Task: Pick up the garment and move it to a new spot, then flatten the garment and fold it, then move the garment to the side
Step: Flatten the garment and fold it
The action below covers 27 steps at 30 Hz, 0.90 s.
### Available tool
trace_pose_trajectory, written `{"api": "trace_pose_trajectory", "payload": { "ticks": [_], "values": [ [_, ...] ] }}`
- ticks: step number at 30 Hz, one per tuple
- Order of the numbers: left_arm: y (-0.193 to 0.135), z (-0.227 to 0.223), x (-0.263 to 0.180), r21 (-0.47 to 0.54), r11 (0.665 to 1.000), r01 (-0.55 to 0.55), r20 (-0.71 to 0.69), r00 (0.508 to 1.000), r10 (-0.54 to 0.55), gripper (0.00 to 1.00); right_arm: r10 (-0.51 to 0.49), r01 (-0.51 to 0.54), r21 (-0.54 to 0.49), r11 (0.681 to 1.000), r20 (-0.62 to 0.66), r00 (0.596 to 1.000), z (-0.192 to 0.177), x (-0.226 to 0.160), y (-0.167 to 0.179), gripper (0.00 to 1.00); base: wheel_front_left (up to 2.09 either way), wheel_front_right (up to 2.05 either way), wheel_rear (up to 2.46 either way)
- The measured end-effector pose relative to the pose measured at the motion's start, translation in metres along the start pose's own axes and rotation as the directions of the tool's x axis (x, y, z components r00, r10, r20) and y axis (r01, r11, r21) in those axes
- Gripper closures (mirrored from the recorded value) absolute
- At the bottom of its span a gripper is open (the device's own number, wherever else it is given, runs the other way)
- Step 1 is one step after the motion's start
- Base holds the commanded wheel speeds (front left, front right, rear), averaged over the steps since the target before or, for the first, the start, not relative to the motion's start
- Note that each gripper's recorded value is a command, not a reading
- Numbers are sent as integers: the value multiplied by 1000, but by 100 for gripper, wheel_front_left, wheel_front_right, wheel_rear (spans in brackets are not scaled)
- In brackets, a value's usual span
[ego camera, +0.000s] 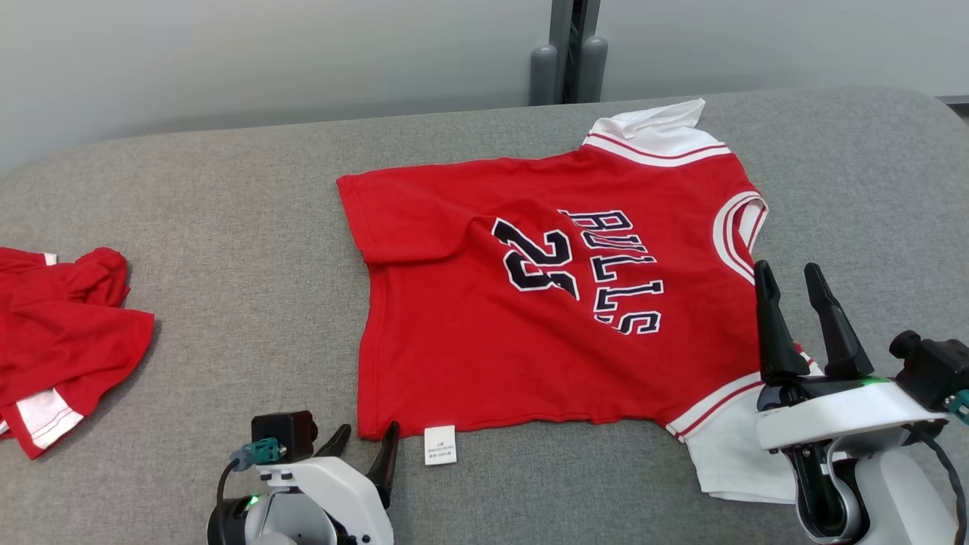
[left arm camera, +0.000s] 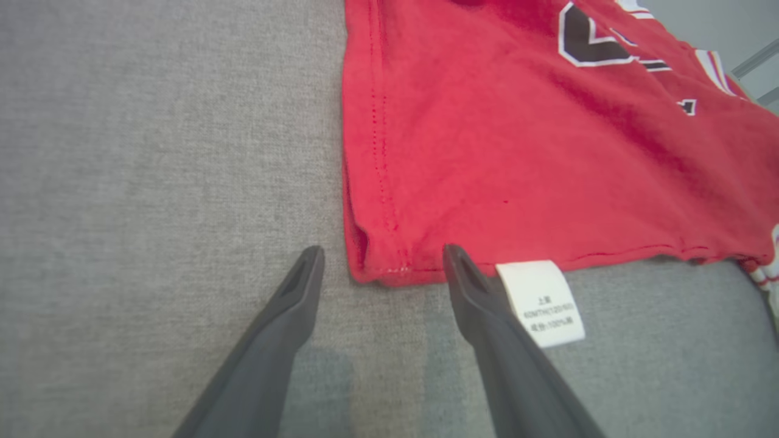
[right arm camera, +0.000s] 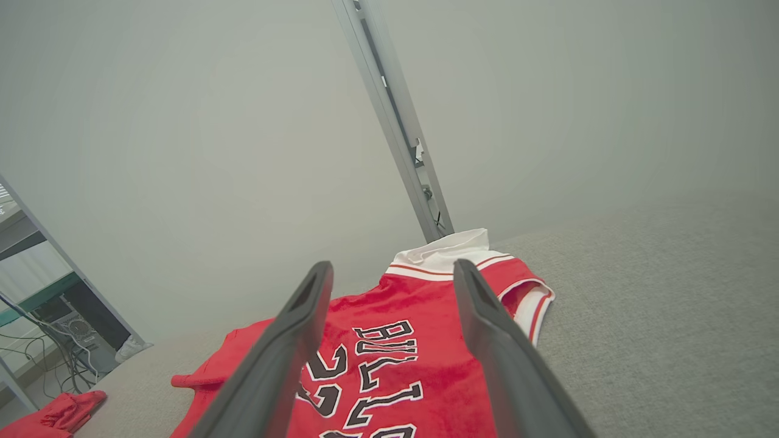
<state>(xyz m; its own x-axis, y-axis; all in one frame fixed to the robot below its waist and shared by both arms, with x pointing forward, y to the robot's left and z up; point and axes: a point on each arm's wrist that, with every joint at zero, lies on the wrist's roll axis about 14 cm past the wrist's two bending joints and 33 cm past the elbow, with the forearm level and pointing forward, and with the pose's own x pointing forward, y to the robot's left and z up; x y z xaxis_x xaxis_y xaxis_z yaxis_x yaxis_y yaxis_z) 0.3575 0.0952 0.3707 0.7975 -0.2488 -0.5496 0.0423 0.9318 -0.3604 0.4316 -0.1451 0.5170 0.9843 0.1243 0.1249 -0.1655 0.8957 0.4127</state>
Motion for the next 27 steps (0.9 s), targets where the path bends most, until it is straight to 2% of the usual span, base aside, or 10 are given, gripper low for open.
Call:
{"api": "trace_pose_trajectory", "payload": {
  "ticks": [4, 5, 6, 7, 11, 17, 24, 27],
  "values": [
    [-1, 1, 3, -17, 1000, 2, 3, 1000, -2, 0, -9, 9, -2, 1000, -4, 1000, -2, 0, -4, 0, 0, 0, 0],
    [-1, 2, 4, -16, 1000, 1, 5, 1000, -1, 11, -12, 12, -7, 1000, -4, 1000, -1, 0, -5, 0, 0, 0, 0],
    [-2, 1, 6, -15, 1000, 3, 1, 1000, -3, 71, -15, 15, -11, 1000, -3, 1000, -1, 0, -7, 0, 0, 0, 0],
    [-2, 0, 6, -15, 1000, 6, -4, 1000, -6, 100, -19, 19, -14, 1000, -2, 1000, 0, 0, -9, 0, 0, 0, 0],
    [-5, 0, 8, -27, 1000, 14, 3, 1000, -14, 100, -44, 44, -27, 999, 1, 999, 1, -1, -20, 0, 0, 0, 0],
    [-6, 30, 15, -34, 999, 21, 119, 993, -17, 100, -148, 148, -10, 989, -23, 989, -7, -18, -51, 0, 0, 0, 0],
    [-13, 61, 26, -35, 999, 37, 231, 973, -28, 100, -293, 301, 58, 952, -110, 950, -34, -64, -84, 0, 0, 0, 0],
    [-17, 71, 32, -40, 998, 45, 266, 963, -33, 100, -322, 339, 65, 939, -182, 929, -50, -85, -89, 0, 0, 0, 0]
  ]
}}
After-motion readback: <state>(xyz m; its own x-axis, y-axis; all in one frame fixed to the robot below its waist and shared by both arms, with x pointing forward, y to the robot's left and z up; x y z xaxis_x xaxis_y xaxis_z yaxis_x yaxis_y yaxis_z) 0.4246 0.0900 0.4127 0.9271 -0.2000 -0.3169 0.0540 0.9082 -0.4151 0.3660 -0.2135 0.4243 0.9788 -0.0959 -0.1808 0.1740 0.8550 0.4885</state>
